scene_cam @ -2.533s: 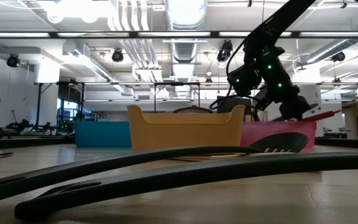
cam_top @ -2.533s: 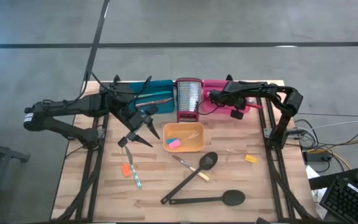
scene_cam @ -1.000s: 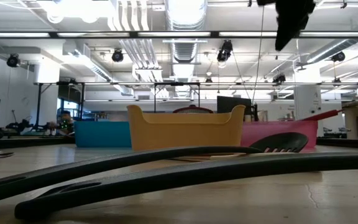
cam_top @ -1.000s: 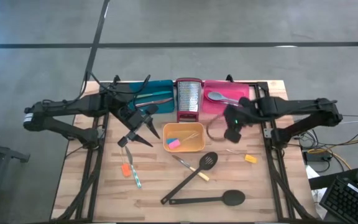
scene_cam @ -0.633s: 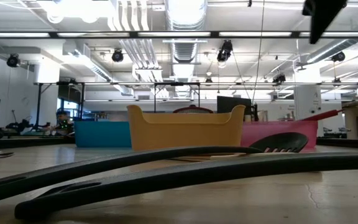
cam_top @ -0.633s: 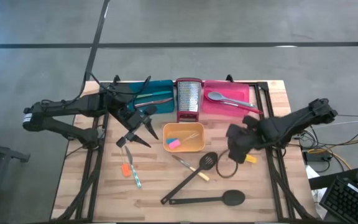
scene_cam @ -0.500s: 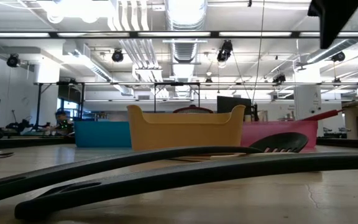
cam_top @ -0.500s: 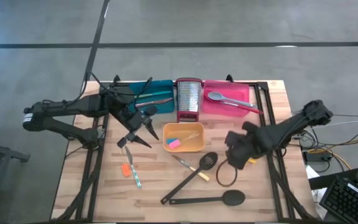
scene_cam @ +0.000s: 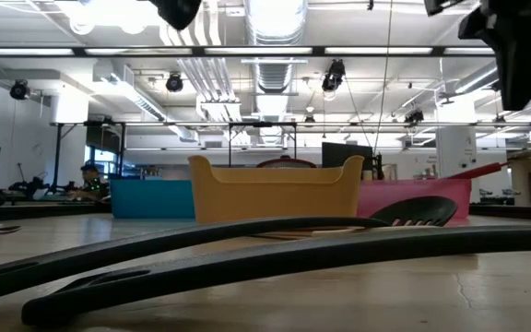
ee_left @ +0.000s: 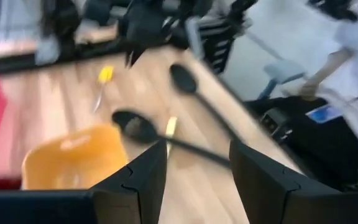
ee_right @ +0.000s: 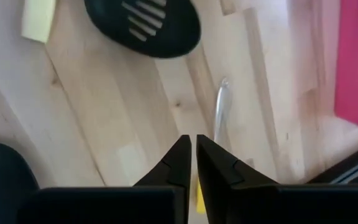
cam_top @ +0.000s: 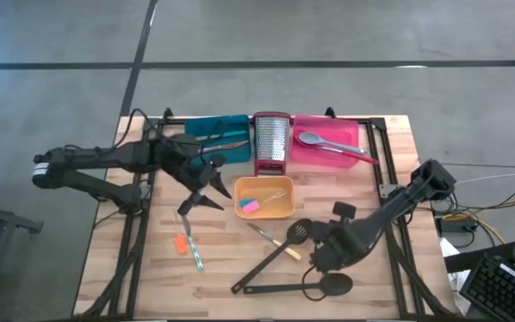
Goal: Pick & Place Kitchen Items
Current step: Put the yellow spatula into the yellow bin
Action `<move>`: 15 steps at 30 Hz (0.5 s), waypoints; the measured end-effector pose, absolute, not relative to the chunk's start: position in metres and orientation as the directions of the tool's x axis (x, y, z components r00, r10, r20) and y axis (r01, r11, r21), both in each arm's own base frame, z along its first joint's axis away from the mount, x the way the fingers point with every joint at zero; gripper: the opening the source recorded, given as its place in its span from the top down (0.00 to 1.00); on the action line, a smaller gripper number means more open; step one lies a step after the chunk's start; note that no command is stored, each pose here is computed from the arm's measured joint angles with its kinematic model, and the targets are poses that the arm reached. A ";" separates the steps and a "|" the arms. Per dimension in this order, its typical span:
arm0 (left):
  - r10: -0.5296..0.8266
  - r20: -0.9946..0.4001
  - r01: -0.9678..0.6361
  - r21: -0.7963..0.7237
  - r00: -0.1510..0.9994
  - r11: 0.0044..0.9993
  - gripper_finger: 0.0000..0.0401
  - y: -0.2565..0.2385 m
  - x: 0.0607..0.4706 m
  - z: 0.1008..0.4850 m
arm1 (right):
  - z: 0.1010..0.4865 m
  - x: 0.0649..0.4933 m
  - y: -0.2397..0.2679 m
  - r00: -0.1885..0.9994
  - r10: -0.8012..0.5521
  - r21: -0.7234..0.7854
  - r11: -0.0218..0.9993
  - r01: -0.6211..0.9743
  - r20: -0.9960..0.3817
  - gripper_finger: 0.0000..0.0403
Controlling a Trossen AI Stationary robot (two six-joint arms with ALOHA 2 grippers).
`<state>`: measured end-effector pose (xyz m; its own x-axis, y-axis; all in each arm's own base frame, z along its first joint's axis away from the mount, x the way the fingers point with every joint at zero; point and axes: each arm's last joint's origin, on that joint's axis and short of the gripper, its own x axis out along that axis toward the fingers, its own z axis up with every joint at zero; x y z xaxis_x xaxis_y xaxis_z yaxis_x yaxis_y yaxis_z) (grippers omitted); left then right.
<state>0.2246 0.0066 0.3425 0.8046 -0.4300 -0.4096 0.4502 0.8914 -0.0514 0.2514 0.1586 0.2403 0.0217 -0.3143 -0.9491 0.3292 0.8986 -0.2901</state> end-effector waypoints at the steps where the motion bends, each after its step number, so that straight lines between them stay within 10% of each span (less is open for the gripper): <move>1: -0.405 -0.429 0.422 -0.060 0.808 0.905 0.55 0.007 0.225 0.338 | 0.238 0.251 0.159 0.005 -0.320 -0.300 0.892 0.339 -0.947 0.94; 15: -0.161 -0.703 0.147 -0.081 0.693 0.986 0.55 0.014 0.213 0.257 | 0.226 0.205 0.133 -0.132 -0.301 -0.324 0.794 0.515 -0.945 0.69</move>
